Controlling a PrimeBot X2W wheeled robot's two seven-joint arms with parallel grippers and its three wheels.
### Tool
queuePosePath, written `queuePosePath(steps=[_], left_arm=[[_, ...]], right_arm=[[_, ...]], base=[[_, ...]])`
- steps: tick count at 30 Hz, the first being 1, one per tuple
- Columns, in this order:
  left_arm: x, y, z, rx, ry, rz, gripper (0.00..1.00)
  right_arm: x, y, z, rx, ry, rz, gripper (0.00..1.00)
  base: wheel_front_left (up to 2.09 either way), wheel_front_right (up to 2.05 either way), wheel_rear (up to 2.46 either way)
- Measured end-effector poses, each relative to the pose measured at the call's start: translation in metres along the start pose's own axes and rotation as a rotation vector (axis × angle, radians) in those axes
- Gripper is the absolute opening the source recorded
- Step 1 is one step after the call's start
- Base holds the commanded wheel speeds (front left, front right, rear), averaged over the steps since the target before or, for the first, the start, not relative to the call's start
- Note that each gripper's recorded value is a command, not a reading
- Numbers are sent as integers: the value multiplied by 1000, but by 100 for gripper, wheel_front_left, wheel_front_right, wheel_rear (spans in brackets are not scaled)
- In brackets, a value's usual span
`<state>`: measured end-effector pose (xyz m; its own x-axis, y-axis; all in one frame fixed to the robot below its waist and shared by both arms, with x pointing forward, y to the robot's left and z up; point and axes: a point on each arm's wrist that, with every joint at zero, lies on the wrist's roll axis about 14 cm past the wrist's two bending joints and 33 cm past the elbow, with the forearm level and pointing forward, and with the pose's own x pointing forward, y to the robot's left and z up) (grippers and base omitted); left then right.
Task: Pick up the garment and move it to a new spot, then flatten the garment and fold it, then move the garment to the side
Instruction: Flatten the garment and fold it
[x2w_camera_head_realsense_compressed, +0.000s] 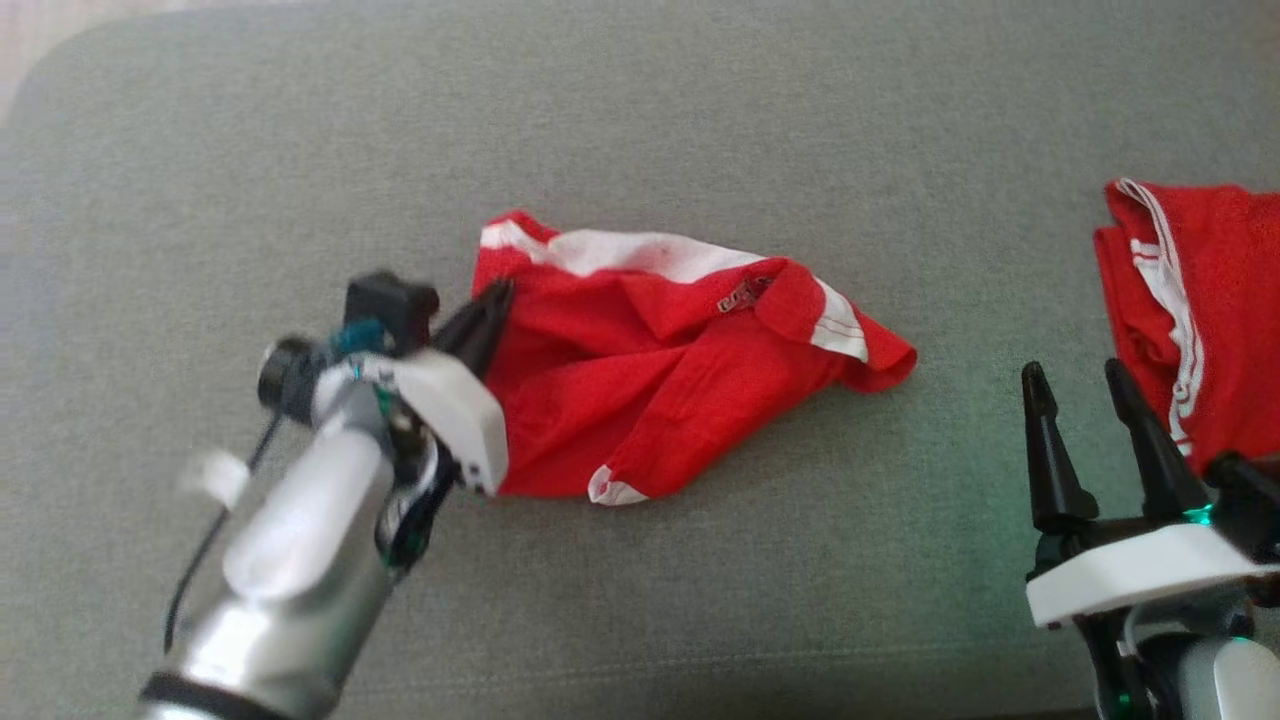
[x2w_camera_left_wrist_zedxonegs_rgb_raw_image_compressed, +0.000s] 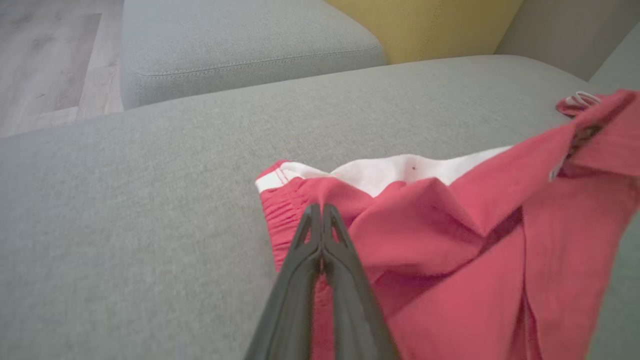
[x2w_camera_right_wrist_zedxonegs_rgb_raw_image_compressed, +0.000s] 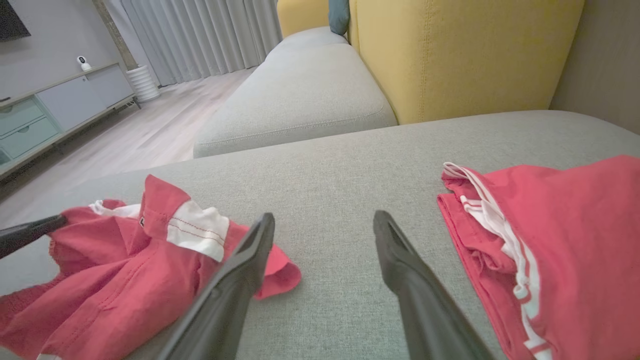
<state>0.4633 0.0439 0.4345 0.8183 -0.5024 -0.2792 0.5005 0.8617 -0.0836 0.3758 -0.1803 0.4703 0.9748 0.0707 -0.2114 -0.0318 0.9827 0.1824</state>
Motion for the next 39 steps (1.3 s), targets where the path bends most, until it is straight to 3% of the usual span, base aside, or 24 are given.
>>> queuePosePath(steps=[7, 17, 18, 19, 20, 30, 39], left_arm=[[-52, -13, -17, -22, -19, 61, 0], [-112, -33, -77, -210, 111, 173, 0], [-113, -33, -78, -215, 110, 175, 8], [-113, -34, -79, -224, 111, 176, 49], [-114, -34, -77, -228, 98, 179, 100], [-119, -17, -28, -194, -140, 264, 100], [-150, 37, 30, -51, -332, 447, 100]], right_arm=[[0, 9, 11, 3, -35, 31, 100], [-6, 14, 8, 0, -15, 43, 100], [-6, 14, 7, 0, -12, 43, 100], [-6, 14, 8, -1, -13, 45, 100], [-6, 15, 10, -3, -16, 47, 100], [-8, 23, 25, -51, -50, 67, 100], [-16, 36, 34, -98, -62, 100, 100]], base=[[0, 0, 0], [0, 0, 0], [0, 0, 0], [0, 0, 0], [0, 0, 0], [0, 0, 0], [0, 0, 0]])
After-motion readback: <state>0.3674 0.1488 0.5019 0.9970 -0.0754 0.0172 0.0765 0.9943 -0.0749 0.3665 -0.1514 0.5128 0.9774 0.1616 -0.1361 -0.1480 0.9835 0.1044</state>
